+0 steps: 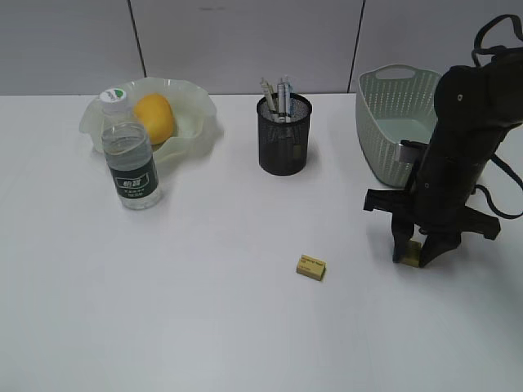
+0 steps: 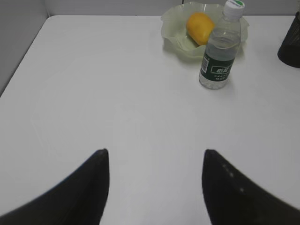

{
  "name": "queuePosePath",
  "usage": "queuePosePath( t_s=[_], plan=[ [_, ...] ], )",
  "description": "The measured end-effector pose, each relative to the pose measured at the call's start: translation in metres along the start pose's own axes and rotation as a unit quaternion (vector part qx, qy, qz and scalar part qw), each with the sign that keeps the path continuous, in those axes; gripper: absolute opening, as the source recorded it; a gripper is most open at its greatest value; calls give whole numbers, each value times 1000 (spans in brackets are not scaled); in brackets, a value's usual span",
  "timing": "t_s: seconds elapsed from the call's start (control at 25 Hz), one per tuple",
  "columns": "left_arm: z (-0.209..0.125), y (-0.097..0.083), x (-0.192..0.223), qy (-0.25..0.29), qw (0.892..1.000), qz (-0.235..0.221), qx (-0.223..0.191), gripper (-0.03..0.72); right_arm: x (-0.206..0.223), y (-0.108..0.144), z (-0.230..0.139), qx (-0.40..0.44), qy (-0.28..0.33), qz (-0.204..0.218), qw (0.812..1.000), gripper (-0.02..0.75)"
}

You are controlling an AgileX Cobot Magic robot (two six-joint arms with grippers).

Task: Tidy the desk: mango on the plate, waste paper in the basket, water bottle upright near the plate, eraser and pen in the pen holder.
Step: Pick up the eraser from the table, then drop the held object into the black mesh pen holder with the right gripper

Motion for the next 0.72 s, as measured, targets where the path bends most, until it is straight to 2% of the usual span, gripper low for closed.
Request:
queuePosePath(
  t_s=[0.16, 0.52, 0.72],
  plan=[
    [0, 0, 0, 0, 1000, 0, 0, 443, 0, 0, 1, 0, -2, 1, 1000, 222],
    [0, 0, 0, 0, 1000, 0, 0, 396, -2, -4, -6, -21, 15, -10, 1000, 217],
    [0, 0, 0, 0, 1000, 0, 0, 361, -22, 4, -13, -92, 6, -3, 996, 217]
  ],
)
Point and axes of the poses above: a point on each arm's last joint axis where the gripper is mounted, x pointing out along that axis toward the gripper, y along the wrist's bending axis when the last joint is at zero, z = x × y, the point moved 8 cm from there along x, pointing out along that axis toward the gripper, and after that the axes turned 6 degrees about x, right-handed, at the moved point
